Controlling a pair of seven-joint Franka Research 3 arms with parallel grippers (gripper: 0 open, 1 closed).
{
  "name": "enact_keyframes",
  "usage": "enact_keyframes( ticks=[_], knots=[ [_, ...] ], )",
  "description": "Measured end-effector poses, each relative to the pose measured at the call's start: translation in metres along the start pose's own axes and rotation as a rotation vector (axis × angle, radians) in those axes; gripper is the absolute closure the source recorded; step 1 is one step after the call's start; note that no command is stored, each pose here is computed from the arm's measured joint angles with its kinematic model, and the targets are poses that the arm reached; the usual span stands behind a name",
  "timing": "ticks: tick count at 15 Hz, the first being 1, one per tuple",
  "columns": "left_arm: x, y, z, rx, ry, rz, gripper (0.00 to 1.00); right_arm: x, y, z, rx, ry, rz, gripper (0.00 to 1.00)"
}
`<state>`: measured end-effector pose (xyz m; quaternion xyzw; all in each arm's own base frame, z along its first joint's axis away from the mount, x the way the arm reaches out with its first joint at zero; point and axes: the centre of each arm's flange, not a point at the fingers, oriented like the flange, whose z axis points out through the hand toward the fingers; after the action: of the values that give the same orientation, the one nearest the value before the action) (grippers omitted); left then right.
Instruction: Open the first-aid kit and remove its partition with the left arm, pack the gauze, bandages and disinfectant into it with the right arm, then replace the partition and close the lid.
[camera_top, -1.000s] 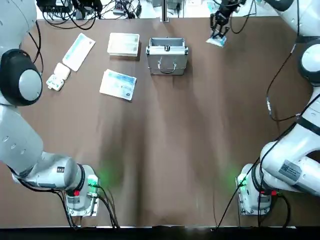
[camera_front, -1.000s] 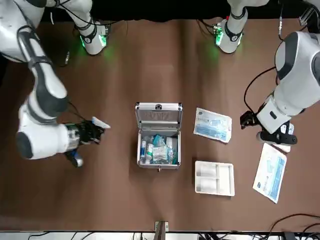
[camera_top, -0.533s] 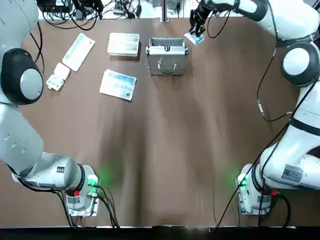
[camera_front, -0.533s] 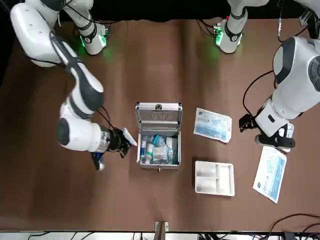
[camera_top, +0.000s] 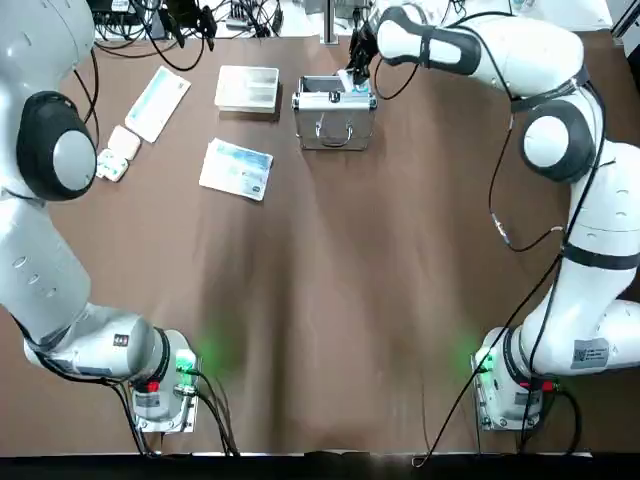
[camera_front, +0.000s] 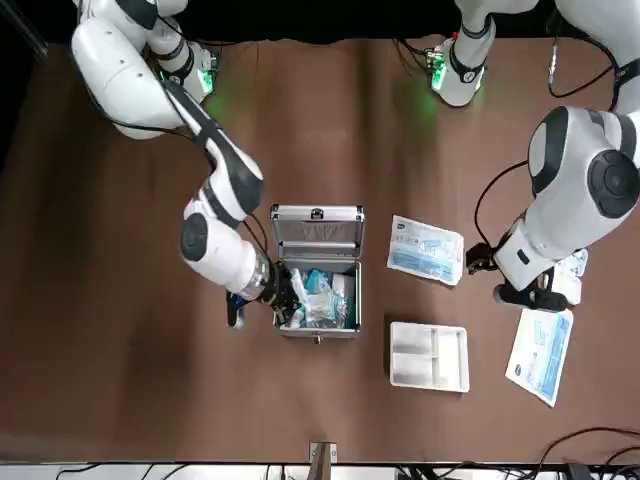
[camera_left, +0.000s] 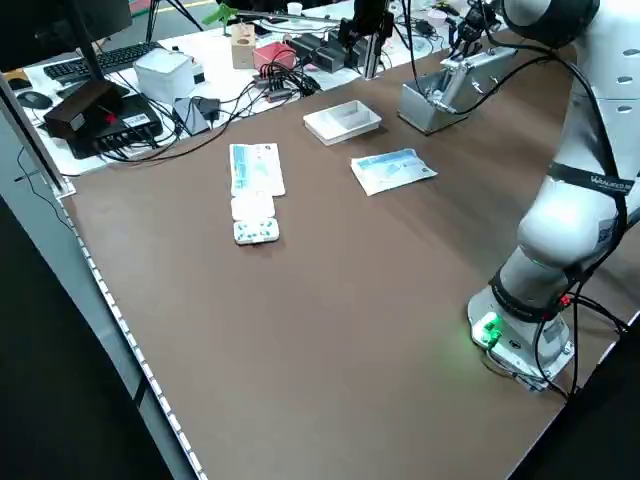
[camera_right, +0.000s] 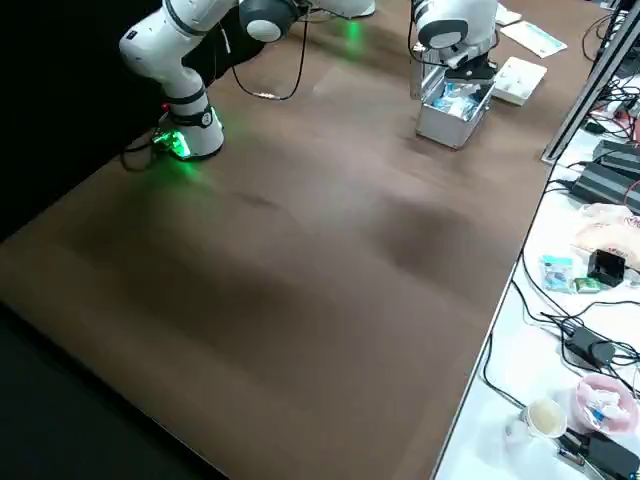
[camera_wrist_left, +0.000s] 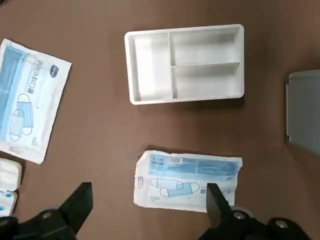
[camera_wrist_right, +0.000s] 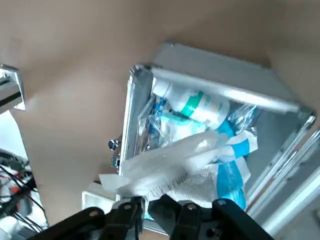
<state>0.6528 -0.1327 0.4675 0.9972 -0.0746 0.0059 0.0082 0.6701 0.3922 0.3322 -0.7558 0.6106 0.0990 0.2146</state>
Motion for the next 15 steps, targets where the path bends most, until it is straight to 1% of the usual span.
enact_keyframes(
  ticks=[3,5,6,7,9,10,12,14,15],
  knots=[
    [0.006,0.003,0.023,-0.004,-0.011,0.004,0.0,-0.018,0.006,0.018,0.048,0.009,0.129,0.93],
    [0.011,0.009,0.048,-0.008,-0.021,0.014,0.0,-0.022,0.01,0.03,0.059,0.019,0.198,0.93],
    [0.015,0.014,0.063,-0.011,-0.022,0.019,0.0,-0.02,0.011,0.036,0.059,0.026,0.218,0.93],
    [0.021,0.021,0.091,-0.016,-0.03,0.021,0.0,-0.016,0.013,0.043,0.058,0.033,0.236,0.92],
    [0.026,0.022,0.115,-0.02,-0.03,0.021,0.0,-0.017,0.013,0.046,0.063,0.034,0.235,0.9],
    [0.029,0.022,0.123,-0.024,-0.015,0.02,0.0,-0.018,0.014,0.047,0.065,0.036,0.232,0.83],
    [0.036,0.023,0.145,-0.03,0.01,0.02,0.0,-0.019,0.014,0.048,0.066,0.04,0.228,0.65],
    [0.04,0.025,0.174,-0.028,0.015,0.025,0.0,-0.021,0.015,0.048,0.068,0.044,0.191,0.47],
    [0.042,0.025,0.189,-0.03,0.015,0.025,0.0,-0.023,0.015,0.048,0.068,0.044,0.165,0.4]
  ],
)
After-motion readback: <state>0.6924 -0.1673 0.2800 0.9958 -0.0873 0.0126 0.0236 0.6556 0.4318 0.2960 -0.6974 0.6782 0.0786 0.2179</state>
